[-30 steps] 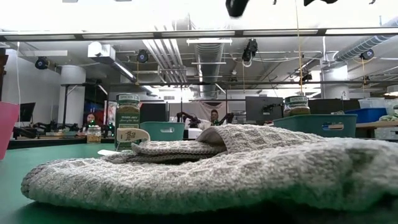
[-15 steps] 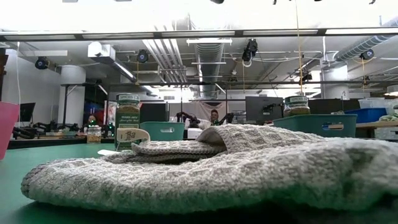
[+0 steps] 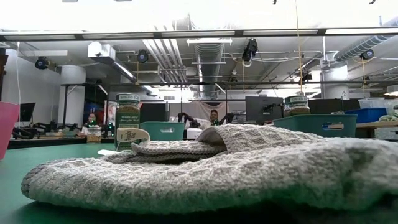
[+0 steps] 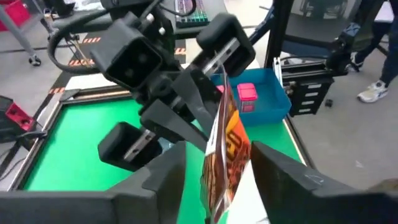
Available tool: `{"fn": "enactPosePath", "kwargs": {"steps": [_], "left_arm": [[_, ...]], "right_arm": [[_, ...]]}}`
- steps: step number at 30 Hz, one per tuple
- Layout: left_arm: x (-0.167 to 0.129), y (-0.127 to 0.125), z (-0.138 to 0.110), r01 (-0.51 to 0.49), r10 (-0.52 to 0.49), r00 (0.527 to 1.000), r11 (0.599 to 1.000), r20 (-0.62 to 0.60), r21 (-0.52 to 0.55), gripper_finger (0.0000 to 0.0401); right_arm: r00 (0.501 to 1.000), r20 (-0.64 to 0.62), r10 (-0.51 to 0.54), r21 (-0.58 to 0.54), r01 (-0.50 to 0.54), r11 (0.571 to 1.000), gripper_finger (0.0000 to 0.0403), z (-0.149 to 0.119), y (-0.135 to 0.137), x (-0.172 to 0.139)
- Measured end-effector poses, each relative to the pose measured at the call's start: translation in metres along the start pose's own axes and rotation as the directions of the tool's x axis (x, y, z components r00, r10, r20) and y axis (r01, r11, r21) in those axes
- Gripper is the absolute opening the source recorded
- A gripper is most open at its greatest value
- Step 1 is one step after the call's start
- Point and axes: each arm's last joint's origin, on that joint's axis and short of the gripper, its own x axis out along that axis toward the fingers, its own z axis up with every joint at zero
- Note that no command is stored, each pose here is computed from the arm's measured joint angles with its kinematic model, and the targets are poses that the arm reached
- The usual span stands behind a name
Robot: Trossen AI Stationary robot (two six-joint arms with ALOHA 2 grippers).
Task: Sort spices by type
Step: Put the orange spice pack into the pink bin
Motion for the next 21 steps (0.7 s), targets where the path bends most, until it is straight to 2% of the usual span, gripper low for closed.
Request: {"fn": "enactPosePath", "kwargs": {"steps": [2, 5, 6, 13, 21], "left_arm": [[0.001, 0.0, 0.0, -0.009, 0.009, 1.0, 1.0, 0.006, 0.018, 0.0129], [-0.001, -0.001, 0.002, -0.009, 0.008, 1.0, 0.999, 0.024, 0.044, 0.0033], [-0.002, -0.001, 0.002, -0.009, 0.008, 1.0, 0.999, 0.024, 0.044, 0.0018], [-0.003, -0.001, 0.002, -0.009, 0.007, 1.0, 0.999, 0.027, 0.052, 0.0001], [-0.018, 0.003, 0.004, 0.036, -0.039, 0.998, 0.998, 0.046, 0.048, 0.0]], "right_arm": [[1.0, 0.002, 0.003, -0.001, -0.003, 1.0, 0.0008, 0.001, 0.0, 0.0], [1.0, 0.001, 0.003, -0.001, -0.003, 1.0, 0.0008, 0.001, 0.0, 0.0], [1.0, 0.001, 0.003, -0.001, -0.003, 1.0, 0.0008, 0.001, 0.0, 0.0], [1.0, 0.005, -0.002, 0.013, 0.002, 1.0, 0.0015, 0.001, 0.0, 0.0], [0.999, -0.001, -0.037, 0.043, 0.037, 0.998, 0.0082, 0.0, -0.001, 0.0]]}}
